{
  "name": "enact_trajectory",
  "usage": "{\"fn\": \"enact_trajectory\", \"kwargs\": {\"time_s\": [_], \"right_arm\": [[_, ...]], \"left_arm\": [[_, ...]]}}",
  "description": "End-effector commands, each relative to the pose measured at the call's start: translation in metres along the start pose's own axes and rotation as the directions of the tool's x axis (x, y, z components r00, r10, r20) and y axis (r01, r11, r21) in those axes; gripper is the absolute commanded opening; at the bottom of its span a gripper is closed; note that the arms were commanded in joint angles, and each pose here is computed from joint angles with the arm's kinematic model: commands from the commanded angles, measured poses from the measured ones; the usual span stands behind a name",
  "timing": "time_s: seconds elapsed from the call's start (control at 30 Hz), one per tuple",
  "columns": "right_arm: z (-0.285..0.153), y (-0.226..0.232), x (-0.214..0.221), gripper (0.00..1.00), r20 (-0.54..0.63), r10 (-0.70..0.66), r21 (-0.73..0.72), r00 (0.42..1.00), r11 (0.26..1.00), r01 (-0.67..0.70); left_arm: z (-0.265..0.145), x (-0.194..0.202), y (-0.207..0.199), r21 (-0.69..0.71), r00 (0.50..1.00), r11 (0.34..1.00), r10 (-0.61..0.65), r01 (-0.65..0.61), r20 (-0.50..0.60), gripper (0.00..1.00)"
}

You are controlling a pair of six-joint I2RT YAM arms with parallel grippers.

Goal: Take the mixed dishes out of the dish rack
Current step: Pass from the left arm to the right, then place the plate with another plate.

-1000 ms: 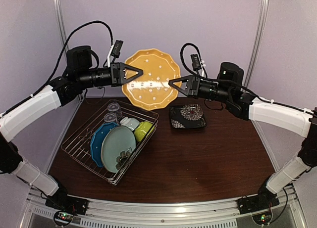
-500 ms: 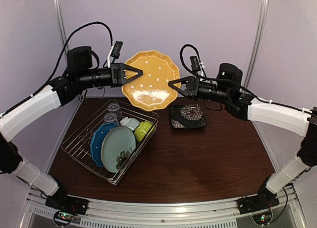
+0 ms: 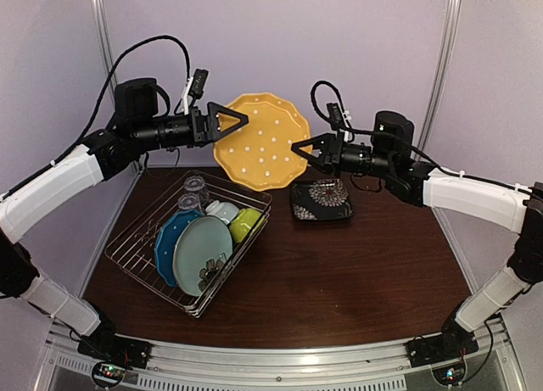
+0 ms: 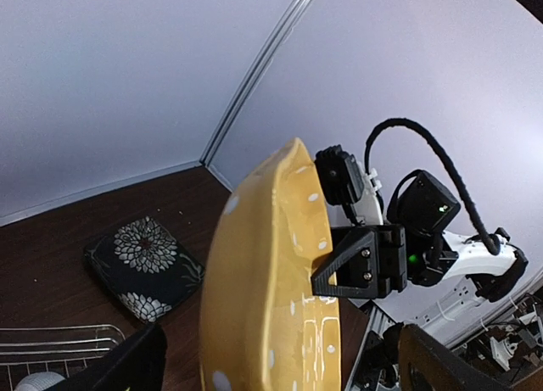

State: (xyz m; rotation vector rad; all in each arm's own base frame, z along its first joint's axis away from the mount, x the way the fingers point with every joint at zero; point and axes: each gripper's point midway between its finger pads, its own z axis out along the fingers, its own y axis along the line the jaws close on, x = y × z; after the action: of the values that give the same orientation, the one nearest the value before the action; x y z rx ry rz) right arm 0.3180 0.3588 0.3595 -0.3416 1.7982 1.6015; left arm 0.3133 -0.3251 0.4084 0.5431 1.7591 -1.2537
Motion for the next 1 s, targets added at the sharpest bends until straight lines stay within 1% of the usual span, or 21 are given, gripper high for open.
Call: {"fn": "enact_trajectory", "kwargs": {"time_s": [0.0, 0.2, 0.37, 0.47, 0.77, 0.97], "right_arm": [[-0.02, 0.022, -0.039, 0.0, 0.12, -0.033, -0.058, 0.992, 0.997, 0.04], [-0.047, -0.017, -0.057, 0.0, 0.154, 0.001, 0.051, 0.988, 0.999, -0.009], [-0.074, -0.07, -0.072, 0.0, 0.166, 0.014, 0.204, 0.986, 0.978, -0.048], [-0.084, -0.1, -0.075, 0.0, 0.163, 0.033, 0.271, 0.986, 0.959, -0.077], [-0.1, -0.174, -0.081, 0.0, 0.19, 0.092, 0.369, 0.977, 0.916, -0.158], [-0.103, -0.222, -0.074, 0.0, 0.201, 0.146, 0.404, 0.969, 0.888, -0.218]], "left_arm": [[-0.01, -0.019, 0.009, -0.065, 0.999, 0.998, 0.019, -0.016, 0.05, 0.97], [-0.028, -0.027, 0.019, -0.137, 0.997, 0.99, 0.047, -0.037, 0.067, 0.97], [-0.036, -0.026, 0.021, -0.171, 0.995, 0.984, 0.069, -0.057, 0.066, 0.97], [-0.039, -0.026, 0.02, -0.178, 0.995, 0.982, 0.076, -0.063, 0.067, 0.98], [-0.048, -0.022, 0.017, -0.186, 0.994, 0.98, 0.083, -0.069, 0.067, 0.97], [-0.052, -0.022, 0.015, -0.189, 0.994, 0.979, 0.089, -0.075, 0.068, 0.97]]}}
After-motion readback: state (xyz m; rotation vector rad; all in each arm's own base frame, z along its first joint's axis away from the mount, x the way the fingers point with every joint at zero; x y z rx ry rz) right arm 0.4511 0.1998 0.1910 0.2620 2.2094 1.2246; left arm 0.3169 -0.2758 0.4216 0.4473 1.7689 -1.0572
